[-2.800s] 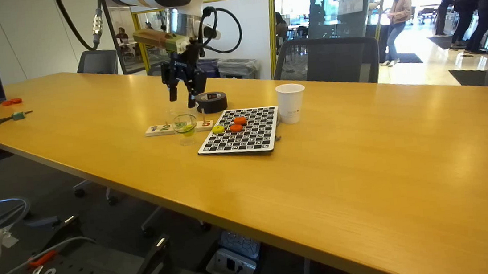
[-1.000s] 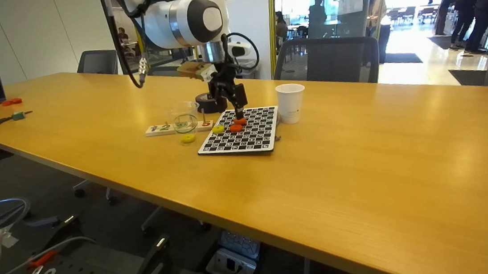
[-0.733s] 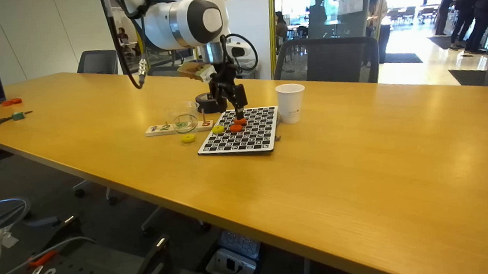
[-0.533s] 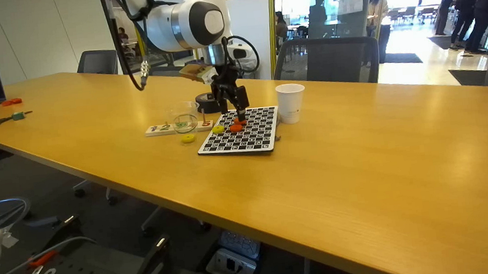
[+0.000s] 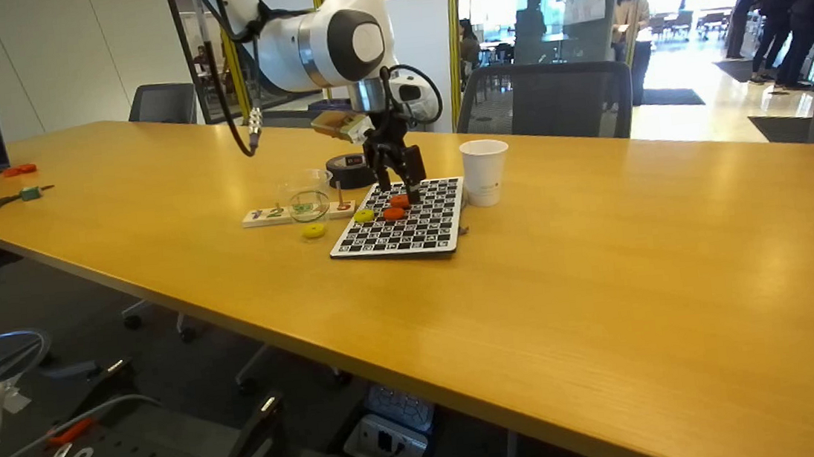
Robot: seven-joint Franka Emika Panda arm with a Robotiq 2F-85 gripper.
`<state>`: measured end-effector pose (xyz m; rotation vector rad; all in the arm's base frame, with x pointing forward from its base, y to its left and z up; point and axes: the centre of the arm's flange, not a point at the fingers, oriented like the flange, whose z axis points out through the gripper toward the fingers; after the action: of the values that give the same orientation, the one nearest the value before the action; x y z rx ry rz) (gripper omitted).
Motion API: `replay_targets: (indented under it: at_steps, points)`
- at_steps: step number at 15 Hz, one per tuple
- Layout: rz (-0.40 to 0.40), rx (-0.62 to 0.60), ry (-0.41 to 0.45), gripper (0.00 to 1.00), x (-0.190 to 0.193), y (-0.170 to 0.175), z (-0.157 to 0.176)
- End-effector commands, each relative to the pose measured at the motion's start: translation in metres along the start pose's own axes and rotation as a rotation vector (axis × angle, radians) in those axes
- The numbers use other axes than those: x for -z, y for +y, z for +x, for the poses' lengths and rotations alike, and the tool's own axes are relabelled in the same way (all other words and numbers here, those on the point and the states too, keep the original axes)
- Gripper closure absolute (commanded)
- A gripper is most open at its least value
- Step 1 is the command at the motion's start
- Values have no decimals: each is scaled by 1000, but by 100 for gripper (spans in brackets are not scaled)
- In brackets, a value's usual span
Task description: Put an orange block in the white cup then a yellow block in the clear cup, then put two orange blocks in the white cup then a yellow block in the clear cup and lastly the orange block in the white cup
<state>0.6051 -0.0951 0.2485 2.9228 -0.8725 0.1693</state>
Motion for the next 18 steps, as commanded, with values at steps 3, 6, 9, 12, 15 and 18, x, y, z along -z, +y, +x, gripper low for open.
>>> replay_targets:
  at_steps: [3, 6, 9, 12, 15, 18]
  points:
    - [-11, -19, 30, 0, -3, -3, 14]
    - [-15, -24, 29, 0, -6, -1, 16]
    - [-18, -28, 29, 0, -7, 1, 17]
    - [-21, -30, 33, 25, -7, 2, 17]
    - [-22, -32, 34, 42, -7, 2, 17]
    - [-21, -33, 36, 67, -4, 1, 19]
